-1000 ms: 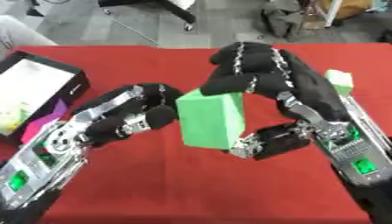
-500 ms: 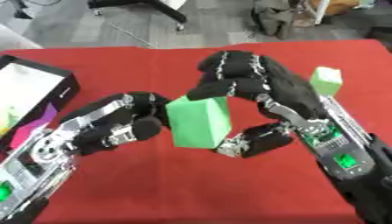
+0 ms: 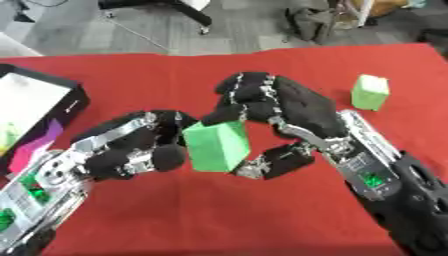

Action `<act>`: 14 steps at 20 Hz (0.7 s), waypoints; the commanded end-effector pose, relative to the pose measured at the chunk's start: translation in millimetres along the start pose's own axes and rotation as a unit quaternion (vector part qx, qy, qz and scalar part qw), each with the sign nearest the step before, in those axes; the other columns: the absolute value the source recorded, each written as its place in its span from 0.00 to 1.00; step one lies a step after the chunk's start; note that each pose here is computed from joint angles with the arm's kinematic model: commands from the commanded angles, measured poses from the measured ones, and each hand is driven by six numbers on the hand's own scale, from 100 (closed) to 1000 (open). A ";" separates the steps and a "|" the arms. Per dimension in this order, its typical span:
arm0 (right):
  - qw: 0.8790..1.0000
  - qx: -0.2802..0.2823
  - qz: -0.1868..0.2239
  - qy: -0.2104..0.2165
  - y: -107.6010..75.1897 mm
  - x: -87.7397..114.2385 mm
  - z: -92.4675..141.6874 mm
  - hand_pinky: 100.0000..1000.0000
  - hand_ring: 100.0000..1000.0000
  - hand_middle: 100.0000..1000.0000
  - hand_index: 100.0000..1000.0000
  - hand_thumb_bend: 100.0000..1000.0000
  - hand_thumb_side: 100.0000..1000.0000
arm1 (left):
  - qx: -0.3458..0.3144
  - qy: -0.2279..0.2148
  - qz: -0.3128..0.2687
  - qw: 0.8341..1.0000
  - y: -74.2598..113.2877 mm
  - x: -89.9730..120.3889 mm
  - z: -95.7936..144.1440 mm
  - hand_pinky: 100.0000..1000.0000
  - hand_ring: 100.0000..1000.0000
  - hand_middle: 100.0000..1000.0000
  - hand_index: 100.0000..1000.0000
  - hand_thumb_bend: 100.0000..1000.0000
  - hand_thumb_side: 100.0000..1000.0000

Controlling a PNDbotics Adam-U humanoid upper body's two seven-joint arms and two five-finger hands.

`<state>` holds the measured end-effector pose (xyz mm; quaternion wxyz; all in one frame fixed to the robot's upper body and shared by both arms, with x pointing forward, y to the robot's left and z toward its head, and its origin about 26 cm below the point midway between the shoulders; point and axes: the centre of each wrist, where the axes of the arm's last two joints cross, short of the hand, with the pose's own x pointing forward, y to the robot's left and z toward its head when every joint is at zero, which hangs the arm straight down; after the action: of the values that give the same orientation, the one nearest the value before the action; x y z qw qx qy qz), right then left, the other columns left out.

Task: Pick up the objects with one hand, pass them to the other hand, and then place them into the box on the other side of the table.

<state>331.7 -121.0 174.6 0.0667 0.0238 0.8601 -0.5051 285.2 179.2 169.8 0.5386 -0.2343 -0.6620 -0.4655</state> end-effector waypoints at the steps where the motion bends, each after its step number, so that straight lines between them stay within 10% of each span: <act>1: 1.000 0.004 0.008 -0.014 0.8 -2.0 -8.0 0.69 0.55 0.40 0.53 0.00 0.10 | -0.027 -0.012 -0.014 0.999 -3.6 11.7 -5.6 0.85 0.70 0.60 0.75 0.73 0.61; 14: 1.000 0.009 0.007 -0.015 11.0 -3.7 -12.3 0.69 0.55 0.40 0.53 0.00 0.10 | -0.048 -0.001 -0.017 0.999 -10.7 18.4 -17.2 0.86 0.71 0.63 0.75 0.73 0.56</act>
<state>336.1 -116.0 167.4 0.0705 0.0254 0.8548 -0.5136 287.2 170.0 172.2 0.5497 -0.2242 -0.6367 -0.4922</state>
